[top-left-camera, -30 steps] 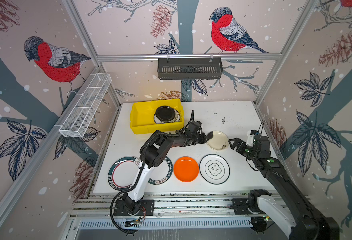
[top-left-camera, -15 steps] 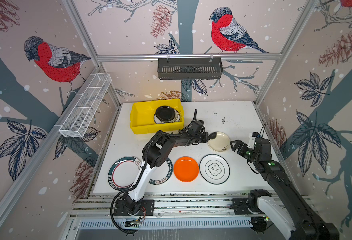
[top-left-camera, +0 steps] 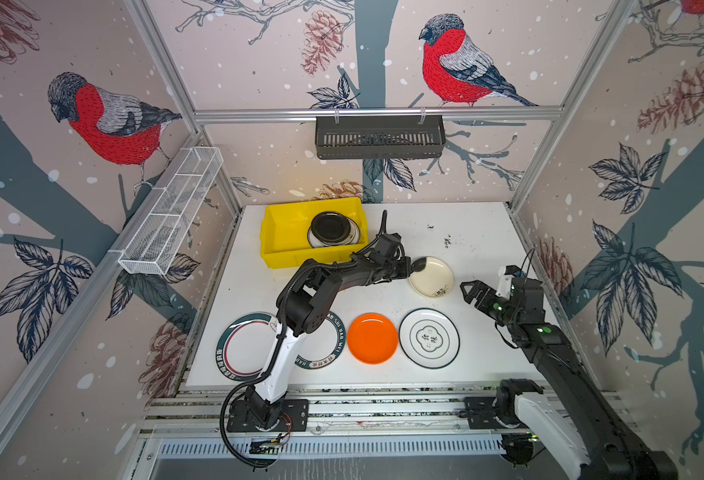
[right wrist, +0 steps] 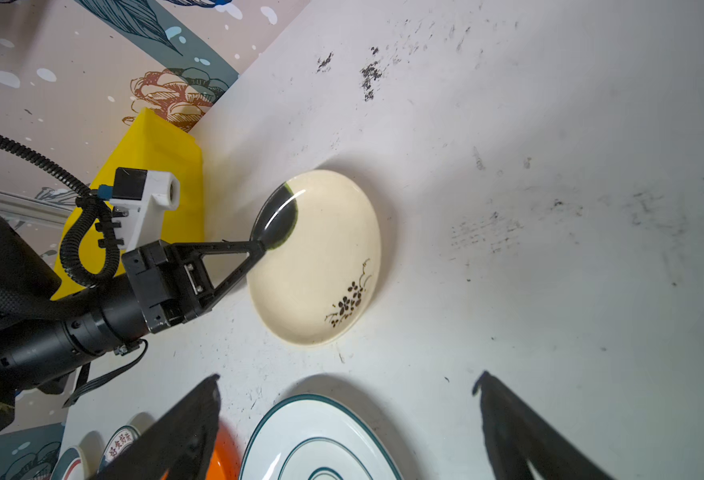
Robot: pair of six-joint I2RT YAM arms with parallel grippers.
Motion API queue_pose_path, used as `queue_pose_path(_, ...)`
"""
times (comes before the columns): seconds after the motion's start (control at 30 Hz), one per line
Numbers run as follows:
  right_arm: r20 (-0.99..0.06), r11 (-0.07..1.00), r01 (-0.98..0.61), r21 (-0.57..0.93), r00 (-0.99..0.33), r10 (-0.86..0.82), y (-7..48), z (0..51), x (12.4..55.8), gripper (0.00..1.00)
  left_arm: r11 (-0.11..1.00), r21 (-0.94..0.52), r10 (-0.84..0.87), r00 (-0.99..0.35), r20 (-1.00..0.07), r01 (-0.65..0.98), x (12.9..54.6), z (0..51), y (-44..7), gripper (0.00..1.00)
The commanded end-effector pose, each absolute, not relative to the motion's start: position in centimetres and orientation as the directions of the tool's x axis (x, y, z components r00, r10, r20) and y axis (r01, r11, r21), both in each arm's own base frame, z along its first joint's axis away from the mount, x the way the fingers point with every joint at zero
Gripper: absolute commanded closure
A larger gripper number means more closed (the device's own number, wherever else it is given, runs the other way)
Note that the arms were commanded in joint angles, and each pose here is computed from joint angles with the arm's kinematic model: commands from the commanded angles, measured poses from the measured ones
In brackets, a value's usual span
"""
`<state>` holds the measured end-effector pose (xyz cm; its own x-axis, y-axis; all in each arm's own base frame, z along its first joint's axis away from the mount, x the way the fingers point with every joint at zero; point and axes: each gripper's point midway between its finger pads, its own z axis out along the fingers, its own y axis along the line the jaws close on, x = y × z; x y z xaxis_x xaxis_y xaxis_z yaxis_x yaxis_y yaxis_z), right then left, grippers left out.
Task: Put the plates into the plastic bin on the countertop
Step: 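Carry the cream flower-print plate with the left gripper into the yellow bin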
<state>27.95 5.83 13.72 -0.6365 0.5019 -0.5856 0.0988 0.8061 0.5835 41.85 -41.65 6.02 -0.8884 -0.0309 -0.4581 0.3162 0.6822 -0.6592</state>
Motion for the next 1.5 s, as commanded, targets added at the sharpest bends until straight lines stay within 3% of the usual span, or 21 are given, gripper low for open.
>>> queue_pose_path(0.0, -0.588, 0.793, 0.062, 0.606, -0.637, 0.499, 6.4, 14.1, 28.1, 0.03, 0.665, -0.667, -0.046, -0.873, -0.485, 0.335, 42.8, 8.4, -41.0, 1.00)
queue_pose_path(0.33, -0.604, 0.795, 0.033, 0.606, -0.631, 0.487, 6.6, 14.2, 28.4, 0.03, 0.696, -0.638, -0.125, -0.820, -0.559, 0.329, 45.6, 13.8, -36.4, 1.00)
queue_pose_path(0.73, -0.584, 0.789, 0.028, 0.614, -0.657, 0.477, 7.1, 14.0, 29.4, 0.03, 0.776, -0.609, -0.348, -0.696, -0.628, 0.162, 52.2, 18.9, -21.3, 1.00)
queue_pose_path(1.1, -0.585, 0.801, 0.040, 0.598, -0.661, 0.470, 6.8, 13.7, 29.3, 0.03, 0.862, -0.494, -0.463, -0.580, -0.670, -0.117, 57.3, 16.9, -6.1, 1.00)
queue_pose_path(1.47, -0.590, 0.813, 0.078, 0.578, -0.648, 0.482, 5.8, 13.2, 29.4, 0.03, 0.931, -0.302, -0.359, -0.645, -0.674, -0.202, 60.8, 13.0, -3.8, 1.00)
